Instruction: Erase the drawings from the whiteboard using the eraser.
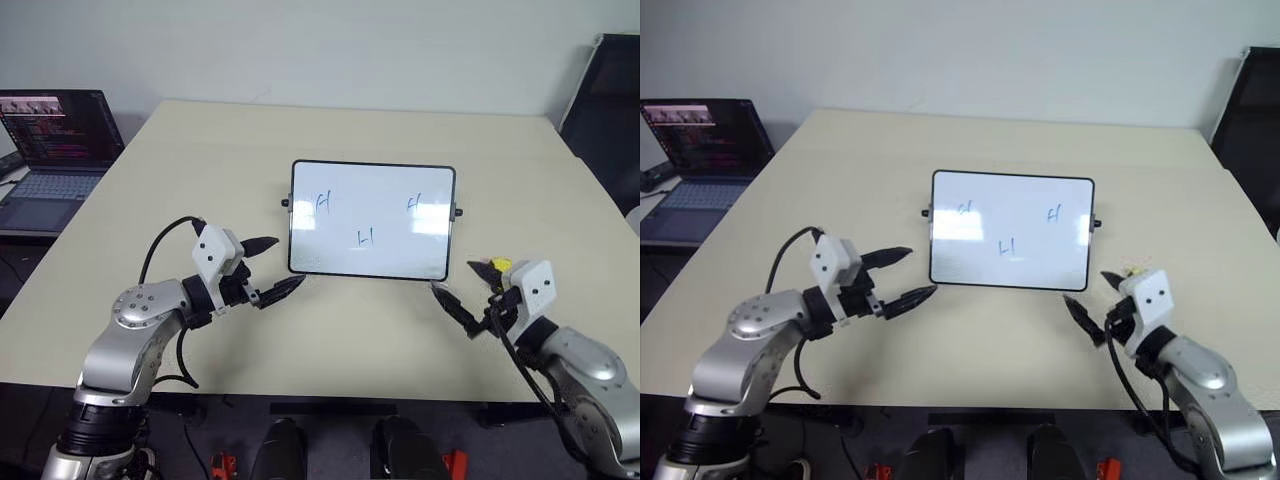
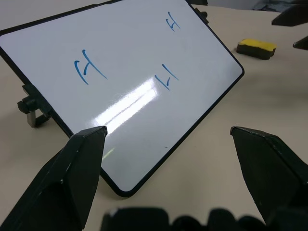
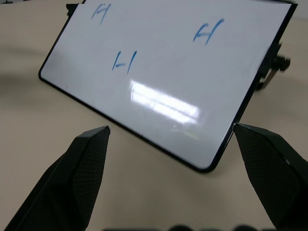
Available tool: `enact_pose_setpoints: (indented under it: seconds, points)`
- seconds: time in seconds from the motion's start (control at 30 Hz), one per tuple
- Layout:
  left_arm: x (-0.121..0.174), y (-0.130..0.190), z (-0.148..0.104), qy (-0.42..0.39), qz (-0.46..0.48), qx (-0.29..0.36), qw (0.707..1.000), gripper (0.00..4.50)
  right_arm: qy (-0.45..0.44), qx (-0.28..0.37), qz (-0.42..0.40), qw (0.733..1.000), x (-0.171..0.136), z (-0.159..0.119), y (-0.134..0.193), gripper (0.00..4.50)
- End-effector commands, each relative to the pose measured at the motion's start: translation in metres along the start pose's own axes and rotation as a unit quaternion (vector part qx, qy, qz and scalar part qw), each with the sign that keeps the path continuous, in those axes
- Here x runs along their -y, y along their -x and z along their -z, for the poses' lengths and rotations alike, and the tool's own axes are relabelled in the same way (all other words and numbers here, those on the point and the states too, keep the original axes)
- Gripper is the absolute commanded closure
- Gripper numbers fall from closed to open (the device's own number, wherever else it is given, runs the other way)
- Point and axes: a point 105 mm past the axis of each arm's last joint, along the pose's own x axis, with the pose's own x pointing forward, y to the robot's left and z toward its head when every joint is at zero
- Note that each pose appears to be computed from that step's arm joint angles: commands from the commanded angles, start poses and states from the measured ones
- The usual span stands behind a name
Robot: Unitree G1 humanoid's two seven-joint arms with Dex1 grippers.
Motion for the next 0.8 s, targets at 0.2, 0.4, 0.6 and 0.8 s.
enact_pose_setpoints:
  seconds: [0.2, 0.4, 0.6, 0.8]
  points:
    - [0.001, 0.007, -0.002, -0.021, -0.003, 0.002, 1.0, 0.0, -0.005, -0.006, 0.045, 0.999, 0.012, -0.004, 0.01, 0.04]
    - [-0.001, 0.025, -0.004, -0.019, 0.015, -0.007, 1.0, 0.0, -0.025, -0.011, 0.029, 0.999, 0.005, -0.001, 0.028, 0.04]
    - [-0.001, 0.031, -0.006, -0.008, 0.041, -0.002, 0.999, 0.0, -0.052, -0.019, 0.003, 0.998, -0.013, 0.007, 0.037, 0.04]
    - [0.014, 0.008, -0.014, -0.006, 0.109, 0.015, 0.994, 0.0, -0.048, -0.04, 0.012, 0.998, -0.033, 0.017, 0.039, 0.04]
